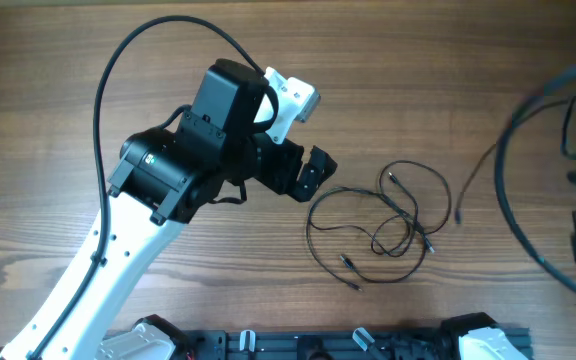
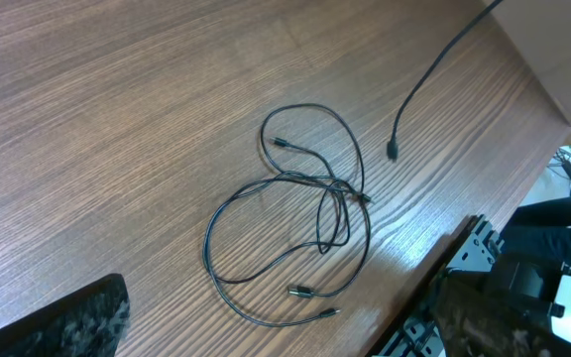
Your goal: Untangle cables
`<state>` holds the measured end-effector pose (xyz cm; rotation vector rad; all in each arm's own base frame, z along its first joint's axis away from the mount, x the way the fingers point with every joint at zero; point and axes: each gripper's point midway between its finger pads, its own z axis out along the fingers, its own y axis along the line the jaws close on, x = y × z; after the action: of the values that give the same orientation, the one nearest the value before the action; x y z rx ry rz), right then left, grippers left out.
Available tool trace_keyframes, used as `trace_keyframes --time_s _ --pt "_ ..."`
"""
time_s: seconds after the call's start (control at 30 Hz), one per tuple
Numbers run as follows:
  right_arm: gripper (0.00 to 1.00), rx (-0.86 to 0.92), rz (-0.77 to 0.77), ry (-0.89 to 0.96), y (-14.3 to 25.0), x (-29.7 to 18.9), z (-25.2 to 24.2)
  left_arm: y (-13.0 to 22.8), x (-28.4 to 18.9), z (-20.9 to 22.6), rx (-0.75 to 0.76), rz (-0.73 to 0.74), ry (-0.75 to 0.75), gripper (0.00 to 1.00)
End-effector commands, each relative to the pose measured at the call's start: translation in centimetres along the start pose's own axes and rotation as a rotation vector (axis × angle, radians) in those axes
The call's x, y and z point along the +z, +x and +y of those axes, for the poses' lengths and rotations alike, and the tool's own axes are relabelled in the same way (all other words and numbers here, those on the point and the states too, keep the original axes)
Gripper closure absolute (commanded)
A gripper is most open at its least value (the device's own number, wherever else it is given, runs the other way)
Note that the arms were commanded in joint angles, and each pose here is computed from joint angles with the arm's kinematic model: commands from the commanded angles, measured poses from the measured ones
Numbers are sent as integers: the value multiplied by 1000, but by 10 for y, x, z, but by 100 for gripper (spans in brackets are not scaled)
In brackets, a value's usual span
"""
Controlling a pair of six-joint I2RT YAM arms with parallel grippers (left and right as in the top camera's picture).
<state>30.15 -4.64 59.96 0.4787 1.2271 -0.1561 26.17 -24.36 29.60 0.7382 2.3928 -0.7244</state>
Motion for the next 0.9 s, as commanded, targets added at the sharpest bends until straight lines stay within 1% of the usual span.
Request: trace_keyframes --time_s 0.0,0.1,0.17,0.23,0.3,0.43,0.57,0.63,0.7,0.77,0.87 --pt "96 -238 32 257 10 16 -48 -3 1 1 -12 -2 -5 0" --pt "96 -287 96 380 28 27 -86 -3 1 1 -12 -2 -5 0" --pt "96 -274 147 458 42 31 -117 -3 1 1 -12 -2 -5 0" --pt "96 -241 200 493 55 35 -143 -3 1 1 -12 -2 -5 0" --pt "96 -174 258 505 68 36 -170 -3 1 1 -12 -2 -5 0" --pt "96 -6 358 459 90 40 -209 -3 1 1 -12 -2 -5 0" --pt "96 88 401 504 97 34 -251 -3 1 1 -12 -2 -5 0" --pt "96 106 414 518 99 31 -266 -3 1 1 -12 -2 -5 0" --pt "96 164 427 561 102 25 -292 -3 1 1 -12 -2 -5 0" --pt "96 214 429 559 103 23 -301 -3 1 1 -12 -2 -5 0" --pt "96 310 432 486 103 27 -305 -3 1 1 -12 -2 -5 0"
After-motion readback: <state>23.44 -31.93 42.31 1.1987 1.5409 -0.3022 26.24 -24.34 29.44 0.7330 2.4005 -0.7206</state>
